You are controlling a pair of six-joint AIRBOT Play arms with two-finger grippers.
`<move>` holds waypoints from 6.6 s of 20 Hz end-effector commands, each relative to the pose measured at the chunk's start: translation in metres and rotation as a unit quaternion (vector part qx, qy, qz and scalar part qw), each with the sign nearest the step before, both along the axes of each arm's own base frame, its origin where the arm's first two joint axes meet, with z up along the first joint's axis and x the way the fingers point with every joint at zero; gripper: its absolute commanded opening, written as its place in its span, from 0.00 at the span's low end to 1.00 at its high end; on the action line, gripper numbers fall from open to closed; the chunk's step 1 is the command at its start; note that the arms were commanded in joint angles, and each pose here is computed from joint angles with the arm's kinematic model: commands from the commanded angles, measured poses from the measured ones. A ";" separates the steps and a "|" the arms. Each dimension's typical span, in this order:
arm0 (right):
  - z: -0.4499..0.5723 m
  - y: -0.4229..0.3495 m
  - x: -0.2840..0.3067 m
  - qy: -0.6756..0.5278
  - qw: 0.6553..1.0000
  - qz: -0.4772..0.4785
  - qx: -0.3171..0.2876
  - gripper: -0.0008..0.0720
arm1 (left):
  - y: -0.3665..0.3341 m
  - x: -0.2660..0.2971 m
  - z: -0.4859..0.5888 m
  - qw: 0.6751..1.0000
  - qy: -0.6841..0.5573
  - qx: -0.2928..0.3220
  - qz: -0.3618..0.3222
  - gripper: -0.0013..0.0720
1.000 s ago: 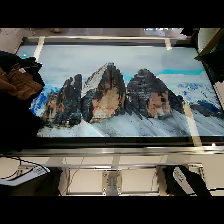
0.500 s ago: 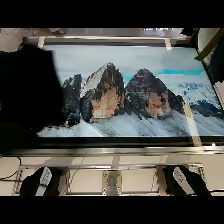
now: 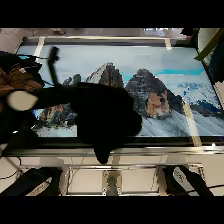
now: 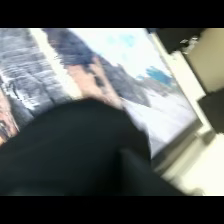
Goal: Fold the clothes and pants, and hang the long-sleeved shirts on hangers.
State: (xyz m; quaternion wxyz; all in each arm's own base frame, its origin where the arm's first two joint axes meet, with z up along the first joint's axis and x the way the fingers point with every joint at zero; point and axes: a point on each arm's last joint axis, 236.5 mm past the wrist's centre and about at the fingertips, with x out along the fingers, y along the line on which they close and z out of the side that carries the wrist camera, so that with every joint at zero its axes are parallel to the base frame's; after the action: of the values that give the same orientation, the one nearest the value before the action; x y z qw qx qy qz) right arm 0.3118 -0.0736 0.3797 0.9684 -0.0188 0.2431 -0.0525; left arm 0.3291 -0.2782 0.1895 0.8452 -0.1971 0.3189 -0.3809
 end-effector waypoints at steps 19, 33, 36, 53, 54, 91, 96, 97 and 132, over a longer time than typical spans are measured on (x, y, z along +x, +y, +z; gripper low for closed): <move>-0.395 0.152 0.069 0.433 0.844 0.222 0.226 0.76 | 0.074 0.084 -0.212 0.950 0.300 -0.011 0.091 0.90; -0.404 0.116 -0.002 0.461 0.794 0.208 0.337 0.63 | 0.080 0.068 -0.230 0.949 0.315 -0.021 0.015 0.82; -0.405 0.131 0.019 0.423 0.813 0.223 0.331 0.63 | 0.104 0.018 -0.242 0.926 0.372 0.049 -0.048 0.81; -0.448 0.157 0.011 0.401 0.807 0.204 0.383 0.63 | 0.135 0.020 -0.253 0.927 0.337 0.165 -0.007 0.75; -0.447 0.158 0.009 0.403 0.805 0.206 0.384 0.63 | 0.128 0.012 -0.253 0.922 0.353 0.158 -0.020 0.75; -0.480 0.169 -0.005 0.443 0.794 0.240 0.341 0.63 | 0.098 -0.007 -0.285 0.842 0.501 0.153 0.126 0.03; -0.483 0.181 -0.015 0.465 0.774 0.257 0.344 0.63 | 0.110 0.015 -0.248 0.887 0.422 0.144 0.117 0.03; -0.481 0.182 -0.020 0.471 0.768 0.265 0.344 0.63 | 0.120 0.023 -0.229 0.904 0.386 0.140 0.118 0.04; -0.482 0.178 -0.004 0.463 0.780 0.218 0.360 0.72 | 0.112 -0.011 -0.249 0.916 0.109 0.227 -0.312 0.82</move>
State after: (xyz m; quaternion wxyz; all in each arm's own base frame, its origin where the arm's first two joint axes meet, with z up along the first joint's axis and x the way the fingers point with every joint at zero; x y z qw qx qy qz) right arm 0.3003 0.1079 -0.0993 0.6516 0.2546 0.6570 0.2810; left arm 0.3248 -0.1618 -0.0532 0.6804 0.0597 0.5310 -0.5016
